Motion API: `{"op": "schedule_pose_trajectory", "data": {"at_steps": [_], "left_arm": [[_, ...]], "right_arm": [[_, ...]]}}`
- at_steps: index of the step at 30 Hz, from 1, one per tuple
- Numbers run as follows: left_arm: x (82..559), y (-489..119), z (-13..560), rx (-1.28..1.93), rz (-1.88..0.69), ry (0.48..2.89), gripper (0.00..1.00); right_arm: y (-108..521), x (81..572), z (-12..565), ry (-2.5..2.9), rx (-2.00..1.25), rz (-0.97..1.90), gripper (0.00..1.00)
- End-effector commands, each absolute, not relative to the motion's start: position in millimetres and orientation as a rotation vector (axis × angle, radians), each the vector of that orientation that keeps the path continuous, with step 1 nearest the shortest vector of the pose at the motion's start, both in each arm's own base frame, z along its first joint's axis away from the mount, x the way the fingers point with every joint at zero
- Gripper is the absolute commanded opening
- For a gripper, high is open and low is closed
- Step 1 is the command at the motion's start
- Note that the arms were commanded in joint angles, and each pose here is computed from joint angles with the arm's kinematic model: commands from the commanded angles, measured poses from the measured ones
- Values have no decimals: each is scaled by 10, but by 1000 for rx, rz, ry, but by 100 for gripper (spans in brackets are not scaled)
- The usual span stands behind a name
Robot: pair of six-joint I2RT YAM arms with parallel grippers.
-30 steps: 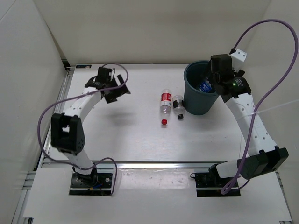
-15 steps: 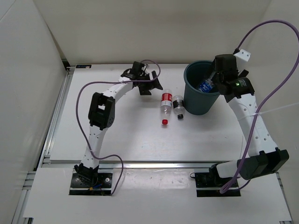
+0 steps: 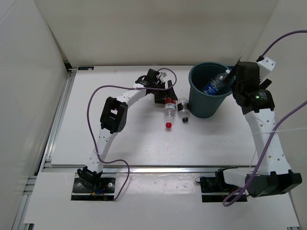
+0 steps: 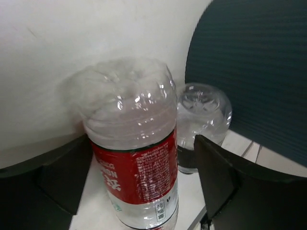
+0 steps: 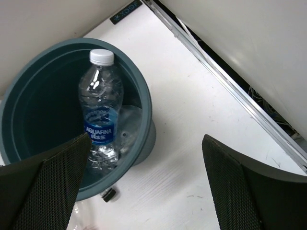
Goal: Put the plastic bottles in the bin
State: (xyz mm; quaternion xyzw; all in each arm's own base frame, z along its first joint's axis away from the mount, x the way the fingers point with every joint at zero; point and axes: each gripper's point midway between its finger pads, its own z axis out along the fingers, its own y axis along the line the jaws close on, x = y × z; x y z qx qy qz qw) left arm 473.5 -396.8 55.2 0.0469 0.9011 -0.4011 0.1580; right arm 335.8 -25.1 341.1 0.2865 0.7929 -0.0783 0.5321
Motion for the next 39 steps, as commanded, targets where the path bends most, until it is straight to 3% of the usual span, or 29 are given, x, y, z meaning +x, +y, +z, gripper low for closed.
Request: {"op": "schedule_pose_trajectory", "data": {"at_steps": [1, 6, 10, 15, 16, 18, 26, 32, 36, 39], "left_arm": [[4544, -4091, 752, 239, -1233, 2555, 92], [4478, -4103, 744, 255, -1272, 2567, 63], [4744, -3780, 1096, 141, -1207, 2503, 54], [5297, -3457, 2160, 90, -1121, 2224, 51], [5381, -3476, 2679, 121, -1131, 2095, 51], [5541, -3370, 3100, 94, -1137, 1977, 49], [5481, -3205, 4620, 74, -1235, 1522, 40], [5459, -3353, 4914, 68, -1209, 1358, 40], [5456, -3495, 4986, 50, -1213, 1286, 48], [5335, -3812, 4928, 62, -1278, 1279, 48]], "right_arm": [[-349, 3257, 3426, 1885, 690, -217, 100], [-400, 3201, 3364, 1892, 702, -225, 100], [-416, 3181, 3297, 1897, 727, -216, 100], [-424, 3171, 3229, 1888, 791, -177, 100], [-455, 3152, 3172, 1896, 813, -185, 100], [-433, 3165, 3162, 1897, 829, -151, 100], [-404, 3152, 3181, 1903, 811, -133, 100], [-265, 3062, 3323, 1906, 759, -28, 100], [-210, 2916, 3467, 1889, 714, 22, 100], [-202, 2795, 3563, 1857, 694, 45, 100]]}}
